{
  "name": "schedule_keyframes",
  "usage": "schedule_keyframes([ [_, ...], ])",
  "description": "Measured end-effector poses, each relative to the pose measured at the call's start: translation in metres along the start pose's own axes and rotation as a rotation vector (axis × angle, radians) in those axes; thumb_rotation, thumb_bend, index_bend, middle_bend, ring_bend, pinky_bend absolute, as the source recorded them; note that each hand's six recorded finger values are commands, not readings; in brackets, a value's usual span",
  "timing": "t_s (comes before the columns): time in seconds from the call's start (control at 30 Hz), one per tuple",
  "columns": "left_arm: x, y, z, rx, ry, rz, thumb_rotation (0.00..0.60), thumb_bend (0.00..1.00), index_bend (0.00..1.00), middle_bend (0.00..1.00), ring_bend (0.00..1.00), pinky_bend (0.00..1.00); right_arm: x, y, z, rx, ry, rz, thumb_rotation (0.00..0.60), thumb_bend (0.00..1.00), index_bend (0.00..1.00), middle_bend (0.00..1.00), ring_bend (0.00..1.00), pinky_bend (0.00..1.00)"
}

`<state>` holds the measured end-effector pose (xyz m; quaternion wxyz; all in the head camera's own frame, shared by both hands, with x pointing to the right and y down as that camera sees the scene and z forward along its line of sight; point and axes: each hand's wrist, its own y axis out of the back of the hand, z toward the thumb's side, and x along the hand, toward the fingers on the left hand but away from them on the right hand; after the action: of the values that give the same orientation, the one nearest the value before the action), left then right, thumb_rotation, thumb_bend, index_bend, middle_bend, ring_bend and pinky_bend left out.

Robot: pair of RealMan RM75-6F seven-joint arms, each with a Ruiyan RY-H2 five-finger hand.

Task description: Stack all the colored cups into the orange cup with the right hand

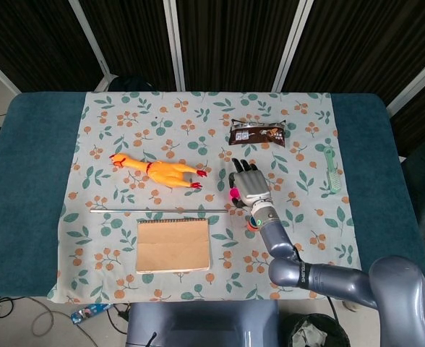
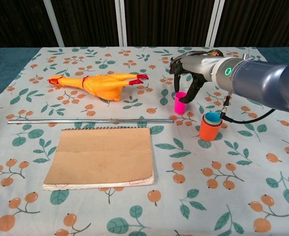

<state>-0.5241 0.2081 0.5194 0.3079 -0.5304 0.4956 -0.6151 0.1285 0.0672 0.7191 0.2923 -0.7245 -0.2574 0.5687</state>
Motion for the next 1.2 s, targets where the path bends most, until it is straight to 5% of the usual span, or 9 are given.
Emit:
schedule_keyframes([
  [0.63, 0.0, 0.0, 0.0, 0.0, -0.001, -0.001, 0.6, 0.27, 0.17, 0.02, 0.0, 0.0, -0.001, -0.003, -0.004, -0.01, -0.005, 0.014, 0.6, 0.41, 0.52, 0.0, 0.04, 0.14],
  [1.2, 0.0, 0.0, 0.001, -0.003, -0.003, 0.0, 0.6, 0.27, 0.17, 0.02, 0.0, 0.0, 0.017, 0.02, -0.004, -0.014, 0.032, -0.024, 0.6, 0.41, 0.53, 0.0, 0.04, 0.14],
])
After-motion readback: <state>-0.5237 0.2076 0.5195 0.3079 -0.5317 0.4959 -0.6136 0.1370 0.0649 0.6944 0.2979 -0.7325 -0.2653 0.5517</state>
